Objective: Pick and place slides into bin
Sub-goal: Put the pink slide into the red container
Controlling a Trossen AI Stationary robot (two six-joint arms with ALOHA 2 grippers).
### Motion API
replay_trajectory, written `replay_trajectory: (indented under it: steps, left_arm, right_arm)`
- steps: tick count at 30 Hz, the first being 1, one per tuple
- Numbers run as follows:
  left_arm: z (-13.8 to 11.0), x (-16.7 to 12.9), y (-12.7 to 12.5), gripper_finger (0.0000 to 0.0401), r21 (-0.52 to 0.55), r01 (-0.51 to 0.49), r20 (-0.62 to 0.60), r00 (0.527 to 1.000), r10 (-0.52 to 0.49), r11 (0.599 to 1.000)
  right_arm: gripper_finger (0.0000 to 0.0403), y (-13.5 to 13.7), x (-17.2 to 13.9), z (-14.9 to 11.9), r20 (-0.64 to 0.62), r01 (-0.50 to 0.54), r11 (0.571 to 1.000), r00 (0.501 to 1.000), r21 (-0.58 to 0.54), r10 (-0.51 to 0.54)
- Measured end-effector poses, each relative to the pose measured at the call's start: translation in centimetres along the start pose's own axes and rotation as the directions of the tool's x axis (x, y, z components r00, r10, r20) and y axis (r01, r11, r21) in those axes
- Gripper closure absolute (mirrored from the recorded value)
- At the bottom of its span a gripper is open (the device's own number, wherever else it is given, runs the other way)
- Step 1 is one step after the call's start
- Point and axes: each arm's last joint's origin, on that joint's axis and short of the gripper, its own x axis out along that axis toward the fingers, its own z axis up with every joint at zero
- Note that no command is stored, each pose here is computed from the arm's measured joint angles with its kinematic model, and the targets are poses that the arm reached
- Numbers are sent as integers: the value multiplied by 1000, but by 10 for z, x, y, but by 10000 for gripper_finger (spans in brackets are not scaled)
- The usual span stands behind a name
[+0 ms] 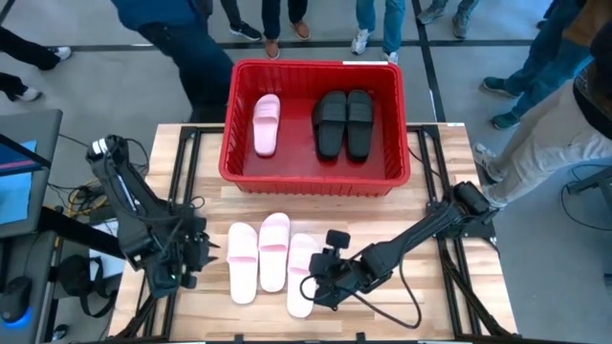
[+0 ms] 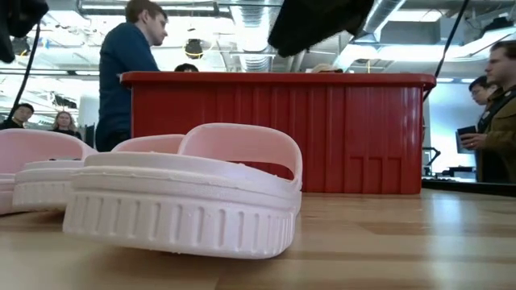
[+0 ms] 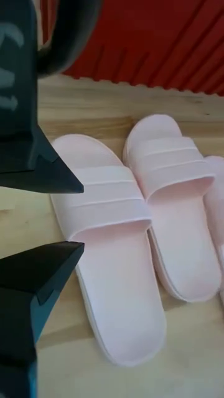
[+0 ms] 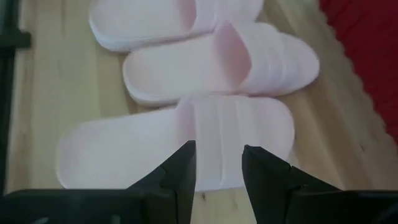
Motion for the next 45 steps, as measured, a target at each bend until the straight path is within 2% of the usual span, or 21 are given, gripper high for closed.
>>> replay_trajectory:
  steps: [5, 10, 14, 22, 26, 29, 35, 39, 45]
  left_arm:
    - [0, 10, -10, 276, 21, -46, -5, 999, 46, 999]
    - [-9, 22, -13, 276, -20, -52, -14, 999, 52, 998]
    - [-7, 26, -11, 276, -41, -59, -15, 998, 58, 997]
    - [2, 50, -18, 276, 14, -69, -54, 996, 70, 998]
    - [3, 62, -18, 276, 16, -106, -84, 991, 107, 994]
    - [7, 67, -21, 276, 32, -94, -78, 992, 96, 995]
    - [11, 75, -26, 276, 43, -94, -89, 991, 97, 995]
    - [14, 81, -32, 276, 102, -110, -101, 988, 120, 989]
    - [13, 89, -32, 276, 110, -176, -120, 975, 188, 978]
  right_arm:
    - [285, -14, -13, -3, 5, 33, 998, 999, 49, -33]
    - [285, -34, -30, -15, 32, 50, 992, 998, 116, -54]
    - [285, -47, -50, -18, 89, 64, 988, 993, 139, -77]
    - [285, -80, -80, -27, 113, 94, 982, 987, 161, -112]
    - [285, -94, -98, -30, 157, 81, 979, 981, 188, -112]
    - [285, -104, -109, -33, 179, 67, 978, 978, 198, -103]
    - [285, -114, -121, -36, 211, 68, 974, 971, 217, -115]
    - [285, -116, -123, -36, 213, 73, 977, 970, 201, -116]
    - [285, -116, -123, -37, 206, 76, 978, 972, 195, -117]
